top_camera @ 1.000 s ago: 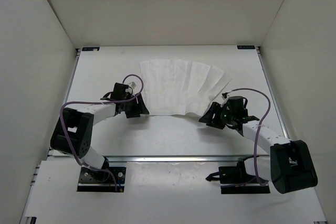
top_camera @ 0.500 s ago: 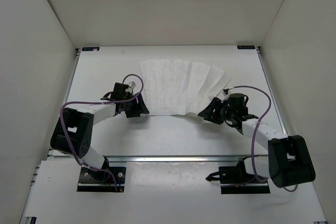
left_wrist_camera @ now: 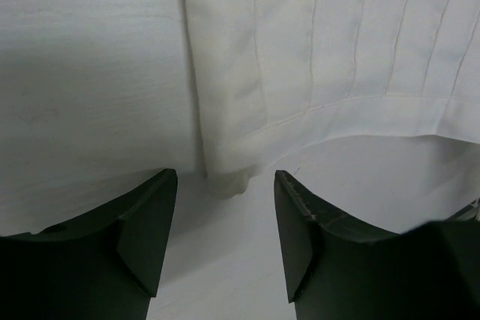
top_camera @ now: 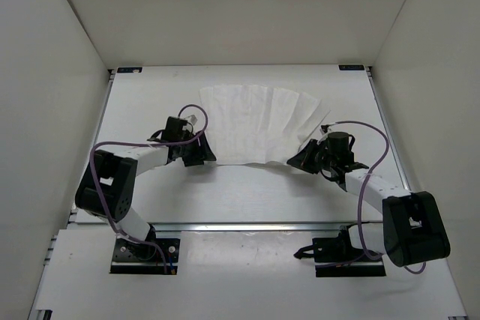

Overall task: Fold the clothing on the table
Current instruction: Fold the skirt

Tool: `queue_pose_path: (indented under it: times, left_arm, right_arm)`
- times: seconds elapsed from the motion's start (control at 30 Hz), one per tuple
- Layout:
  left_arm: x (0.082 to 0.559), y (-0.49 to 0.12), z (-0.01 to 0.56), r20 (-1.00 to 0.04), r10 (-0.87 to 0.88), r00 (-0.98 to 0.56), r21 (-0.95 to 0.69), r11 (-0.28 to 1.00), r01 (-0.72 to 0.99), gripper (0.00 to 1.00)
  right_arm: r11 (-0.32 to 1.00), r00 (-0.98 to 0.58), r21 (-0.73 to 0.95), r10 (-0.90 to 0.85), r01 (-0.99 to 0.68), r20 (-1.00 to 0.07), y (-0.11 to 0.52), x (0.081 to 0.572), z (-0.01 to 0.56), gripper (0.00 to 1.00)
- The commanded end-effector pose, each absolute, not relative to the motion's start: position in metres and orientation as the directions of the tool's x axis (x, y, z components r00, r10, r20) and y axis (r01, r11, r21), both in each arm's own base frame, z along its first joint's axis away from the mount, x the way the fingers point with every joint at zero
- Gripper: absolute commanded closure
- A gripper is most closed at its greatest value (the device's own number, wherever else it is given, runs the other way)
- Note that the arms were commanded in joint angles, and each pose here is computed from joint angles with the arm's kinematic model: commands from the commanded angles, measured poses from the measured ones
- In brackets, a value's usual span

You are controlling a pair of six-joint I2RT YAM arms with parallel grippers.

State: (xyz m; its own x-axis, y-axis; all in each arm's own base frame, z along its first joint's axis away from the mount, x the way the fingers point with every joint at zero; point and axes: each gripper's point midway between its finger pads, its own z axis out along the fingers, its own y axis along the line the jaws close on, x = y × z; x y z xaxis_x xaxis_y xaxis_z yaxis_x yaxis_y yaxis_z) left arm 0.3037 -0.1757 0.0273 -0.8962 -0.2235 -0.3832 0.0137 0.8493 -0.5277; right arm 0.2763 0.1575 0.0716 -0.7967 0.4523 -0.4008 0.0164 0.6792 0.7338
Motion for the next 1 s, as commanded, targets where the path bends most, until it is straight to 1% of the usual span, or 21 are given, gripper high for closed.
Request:
queue_pose_path:
  times: [0.0,0.03,0.07,0.1,0.17,0.2,0.23,0.27,0.37,0.43,0.47,0.5,0.57,0.63,0.7,0.77,0.83,0.87,0.97]
  left_arm:
    - [0.311,-0.191,0.024,-0.376,-0.188,-0.907,-0.527,0.849,0.042,0.37]
    - [0.315,-0.192,0.021,-0.366,-0.187,-0.912,-0.523,0.851,0.035,0.43]
    - [0.316,-0.197,0.021,-0.362,-0.179,-0.915,-0.532,0.846,0.045,0.56]
    - [0.320,-0.201,0.025,-0.359,-0.175,-0.917,-0.546,0.836,0.054,0.74]
    - [0.326,-0.211,0.032,-0.375,-0.180,-0.909,-0.582,0.809,0.080,1.00]
    - [0.327,-0.212,0.038,-0.379,-0.191,-0.905,-0.592,0.802,0.079,1.00]
    - [0.332,-0.210,0.052,-0.415,-0.196,-0.888,-0.591,0.800,0.099,1.00]
    - [0.334,-0.208,0.058,-0.425,-0.209,-0.881,-0.589,0.803,0.093,1.00]
    - [0.350,-0.191,0.112,-0.501,-0.248,-0.829,-0.592,0.797,0.120,1.00]
    - [0.360,-0.173,0.168,-0.592,-0.287,-0.753,-0.583,0.798,0.154,1.00]
    - [0.364,-0.164,0.190,-0.626,-0.291,-0.724,-0.550,0.823,0.145,1.00]
    - [0.366,-0.154,0.216,-0.689,-0.297,-0.661,-0.506,0.850,0.145,1.00]
    - [0.357,-0.143,0.282,-0.776,-0.316,-0.546,-0.470,0.867,0.166,1.00]
    - [0.352,-0.137,0.313,-0.788,-0.361,-0.499,-0.507,0.841,0.191,1.00]
    - [0.355,-0.127,0.331,-0.791,-0.384,-0.476,-0.521,0.831,0.195,1.00]
    - [0.363,-0.125,0.327,-0.797,-0.366,-0.481,-0.500,0.847,0.183,1.00]
    - [0.374,-0.130,0.323,-0.788,-0.352,-0.506,-0.501,0.844,0.193,1.00]
    - [0.386,-0.127,0.314,-0.777,-0.352,-0.522,-0.499,0.850,0.170,1.00]
    - [0.415,-0.131,0.321,-0.778,-0.337,-0.531,-0.494,0.849,0.185,1.00]
  right_arm:
    - [0.679,-0.758,0.734,0.462,-0.033,-0.461,0.156,0.287,0.085,1.00]
    - [0.681,-0.762,0.731,0.454,-0.037,-0.462,0.157,0.287,0.084,1.00]
    - [0.675,-0.764,0.736,0.453,-0.042,-0.460,0.159,0.286,0.086,1.00]
    - [0.675,-0.774,0.737,0.443,-0.045,-0.453,0.161,0.286,0.085,1.00]
    - [0.671,-0.773,0.738,0.426,-0.079,-0.470,0.164,0.289,0.096,1.00]
    - [0.673,-0.781,0.735,0.416,-0.081,-0.466,0.164,0.288,0.095,1.00]
    - [0.677,-0.770,0.727,0.400,-0.118,-0.497,0.165,0.293,0.110,1.00]
    - [0.686,-0.761,0.711,0.375,-0.156,-0.530,0.165,0.297,0.126,1.00]
    - [0.698,-0.685,0.671,0.362,-0.250,-0.632,0.154,0.311,0.186,1.00]
    - [0.676,-0.639,0.669,0.374,-0.310,-0.673,0.147,0.310,0.229,1.00]
    - [0.674,-0.594,0.660,0.395,-0.331,-0.701,0.137,0.311,0.256,1.00]
    - [0.659,-0.601,0.668,0.390,-0.347,-0.698,0.137,0.302,0.266,1.00]
    - [0.679,-0.525,0.622,0.390,-0.391,-0.756,0.128,0.300,0.308,1.00]
    - [0.692,-0.505,0.600,0.379,-0.402,-0.776,0.127,0.298,0.326,1.00]
    - [0.681,-0.500,0.591,0.365,-0.432,-0.786,0.131,0.301,0.336,1.00]
    - [0.669,-0.514,0.594,0.350,-0.448,-0.783,0.136,0.309,0.336,1.00]
    - [0.662,-0.541,0.591,0.318,-0.461,-0.778,0.145,0.329,0.333,1.00]
    - [0.659,-0.553,0.594,0.310,-0.461,-0.773,0.147,0.335,0.330,1.00]
    - [0.642,-0.593,0.599,0.267,-0.479,-0.760,0.159,0.373,0.328,1.00]
